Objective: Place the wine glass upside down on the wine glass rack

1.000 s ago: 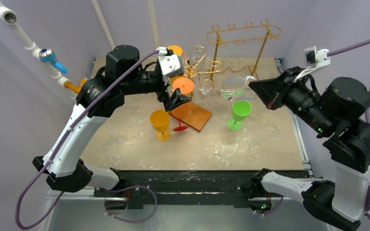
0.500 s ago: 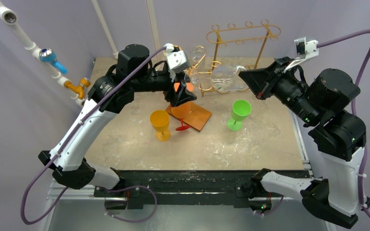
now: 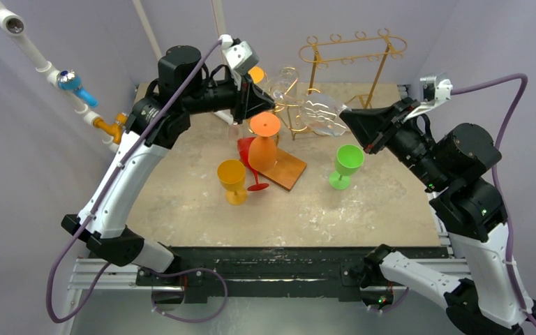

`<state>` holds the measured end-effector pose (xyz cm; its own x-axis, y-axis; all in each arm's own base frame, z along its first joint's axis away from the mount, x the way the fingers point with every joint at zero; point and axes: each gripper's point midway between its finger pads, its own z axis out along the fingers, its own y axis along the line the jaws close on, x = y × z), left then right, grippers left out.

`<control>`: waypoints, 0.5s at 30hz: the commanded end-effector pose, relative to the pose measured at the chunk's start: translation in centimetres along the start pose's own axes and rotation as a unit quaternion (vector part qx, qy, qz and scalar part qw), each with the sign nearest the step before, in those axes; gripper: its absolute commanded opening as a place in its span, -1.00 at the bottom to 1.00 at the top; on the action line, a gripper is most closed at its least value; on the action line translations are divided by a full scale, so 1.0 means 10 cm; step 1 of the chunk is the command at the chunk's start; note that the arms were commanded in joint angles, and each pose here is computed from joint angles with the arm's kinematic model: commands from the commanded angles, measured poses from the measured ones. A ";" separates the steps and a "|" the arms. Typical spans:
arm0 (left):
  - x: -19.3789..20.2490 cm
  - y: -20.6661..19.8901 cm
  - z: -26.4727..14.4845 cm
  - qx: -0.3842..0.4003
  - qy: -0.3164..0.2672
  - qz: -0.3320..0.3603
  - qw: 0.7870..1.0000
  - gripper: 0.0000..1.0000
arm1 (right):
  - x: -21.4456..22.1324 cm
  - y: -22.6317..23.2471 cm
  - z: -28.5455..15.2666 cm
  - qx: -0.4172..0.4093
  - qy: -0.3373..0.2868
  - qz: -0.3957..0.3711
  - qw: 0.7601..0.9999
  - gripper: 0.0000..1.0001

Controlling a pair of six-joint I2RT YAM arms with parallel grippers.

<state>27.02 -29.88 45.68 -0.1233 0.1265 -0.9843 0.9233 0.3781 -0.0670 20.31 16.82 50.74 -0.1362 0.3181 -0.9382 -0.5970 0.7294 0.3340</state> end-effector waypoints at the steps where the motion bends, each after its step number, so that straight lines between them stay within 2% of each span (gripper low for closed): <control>1: -0.32 -0.35 -0.05 0.064 -0.041 0.003 0.997 -1.00 | 0.02 0.35 0.19 -0.093 -0.002 0.044 0.995 -1.00; 5: -0.25 -0.40 -0.05 0.082 -0.034 -0.002 0.996 -0.45 | 0.02 0.40 0.20 -0.111 -0.015 0.052 0.992 -1.00; 7: -0.21 -0.40 -0.04 0.083 -0.029 -0.006 0.996 -0.38 | 0.03 0.41 0.21 -0.117 -0.018 0.052 0.992 -1.00; 9: -0.18 -0.40 -0.04 0.082 -0.025 -0.004 0.996 -0.40 | 0.03 0.41 0.20 -0.118 -0.022 0.052 0.991 -1.00; 11: -0.17 -0.39 -0.05 0.080 -0.023 0.004 0.996 -0.54 | 0.03 0.42 0.19 -0.120 -0.025 0.052 0.991 -1.00; 14: -0.20 -0.35 -0.06 0.068 -0.026 0.018 0.997 -0.95 | 0.07 0.42 0.18 -0.124 -0.017 0.050 0.991 -1.00; 15: -0.23 -0.32 -0.08 0.056 -0.029 0.021 0.998 -1.00 | 0.10 0.43 0.19 -0.126 -0.010 0.049 0.991 -1.00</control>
<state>27.46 -29.47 46.33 -0.0891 0.1243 -0.9882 0.9227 0.3839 -0.0349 20.50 18.12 50.73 -0.1225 0.3868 -0.9140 -0.6462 0.6679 0.3693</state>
